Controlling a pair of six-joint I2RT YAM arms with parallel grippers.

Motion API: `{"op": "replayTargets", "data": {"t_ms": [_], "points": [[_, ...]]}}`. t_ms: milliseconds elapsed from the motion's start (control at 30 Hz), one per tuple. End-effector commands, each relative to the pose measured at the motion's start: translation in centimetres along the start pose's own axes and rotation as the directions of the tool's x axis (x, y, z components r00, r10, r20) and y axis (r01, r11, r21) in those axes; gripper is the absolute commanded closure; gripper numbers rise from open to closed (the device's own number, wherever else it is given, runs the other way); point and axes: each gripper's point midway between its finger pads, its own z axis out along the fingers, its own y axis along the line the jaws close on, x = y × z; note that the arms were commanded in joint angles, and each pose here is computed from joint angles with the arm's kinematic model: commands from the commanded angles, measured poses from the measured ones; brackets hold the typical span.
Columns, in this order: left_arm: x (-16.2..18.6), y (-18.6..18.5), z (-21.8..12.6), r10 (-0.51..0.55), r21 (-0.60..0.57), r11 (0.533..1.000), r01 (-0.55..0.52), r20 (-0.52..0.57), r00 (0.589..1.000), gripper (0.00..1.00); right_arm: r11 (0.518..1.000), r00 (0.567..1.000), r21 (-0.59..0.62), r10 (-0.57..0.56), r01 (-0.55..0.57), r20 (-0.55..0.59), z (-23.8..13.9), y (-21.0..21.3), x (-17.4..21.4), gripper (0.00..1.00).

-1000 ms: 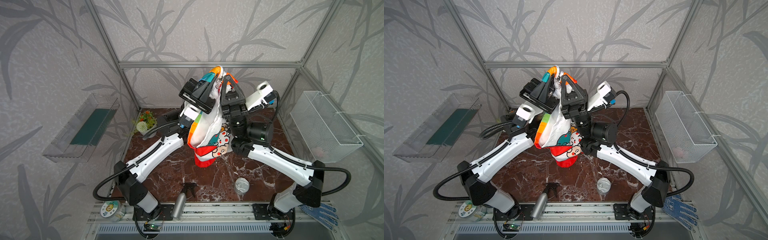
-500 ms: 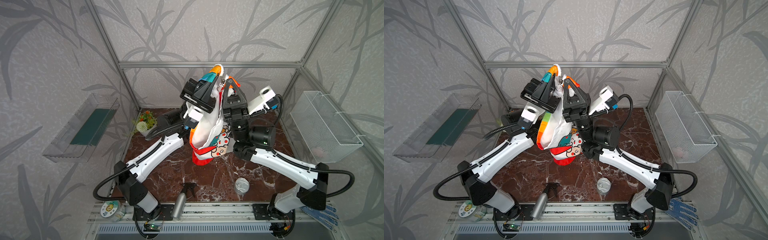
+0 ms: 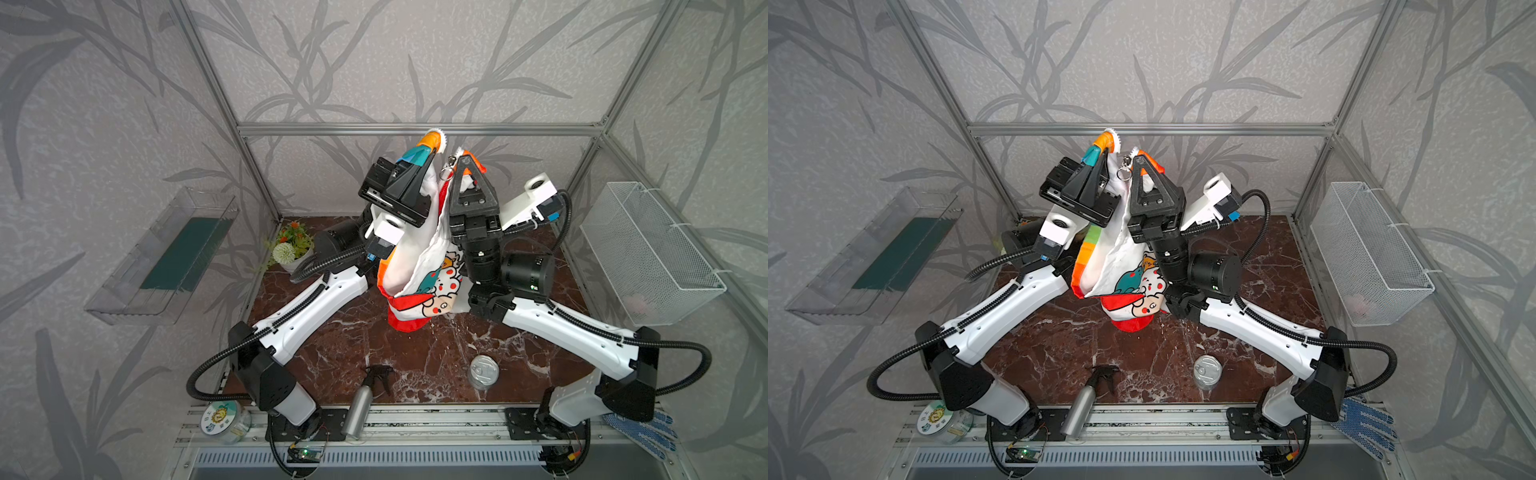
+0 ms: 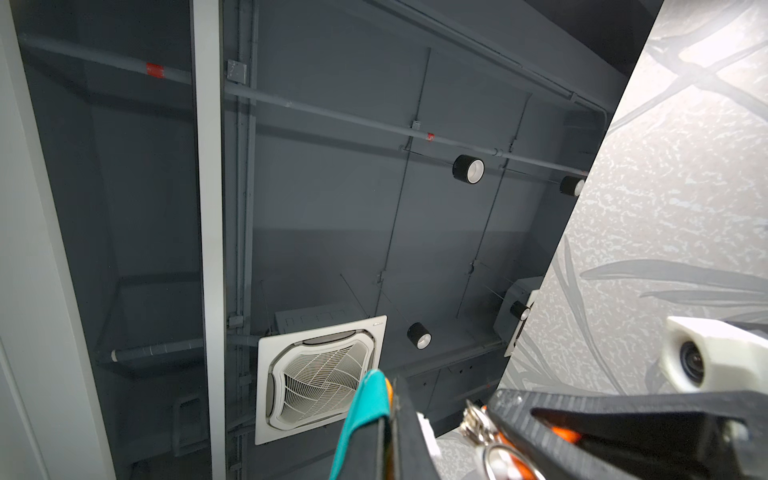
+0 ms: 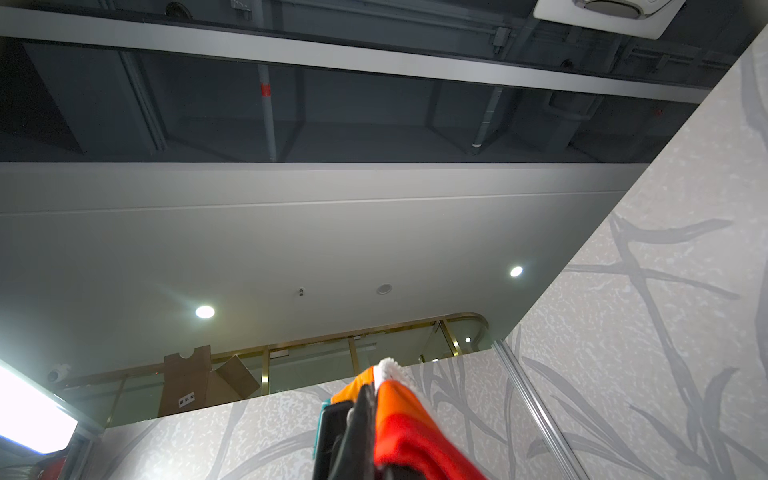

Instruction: Zip up the jacket

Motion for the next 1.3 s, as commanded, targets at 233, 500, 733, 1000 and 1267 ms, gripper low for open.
{"op": "replayTargets", "data": {"t_ms": [233,500,733,1000,1267], "points": [[-1.7,0.4,0.3,0.050,-0.009,0.999,-0.049,0.067,0.997,1.00,1.000,0.997,0.002,0.013,-0.013,0.080,0.7,0.9,-2.4,1.00],[-1.2,-0.1,0.0,0.037,0.010,0.999,-0.038,0.044,0.998,1.00,0.999,0.998,0.028,0.014,-0.016,0.064,0.6,0.4,-1.8,1.00],[-1.2,-0.1,0.0,0.032,0.009,0.999,-0.032,0.041,0.999,1.00,1.000,0.998,0.009,0.027,-0.028,0.060,0.8,0.7,-1.6,1.00],[-1.6,0.3,0.2,0.043,-0.002,0.999,-0.043,0.058,0.997,1.00,0.999,0.998,0.022,0.036,-0.037,0.055,0.6,0.3,-1.2,1.00],[-2.2,0.8,0.4,0.058,-0.018,0.998,-0.057,0.078,0.995,1.00,0.999,0.998,0.029,0.035,-0.037,0.061,0.3,0.1,-1.3,1.00]]}}
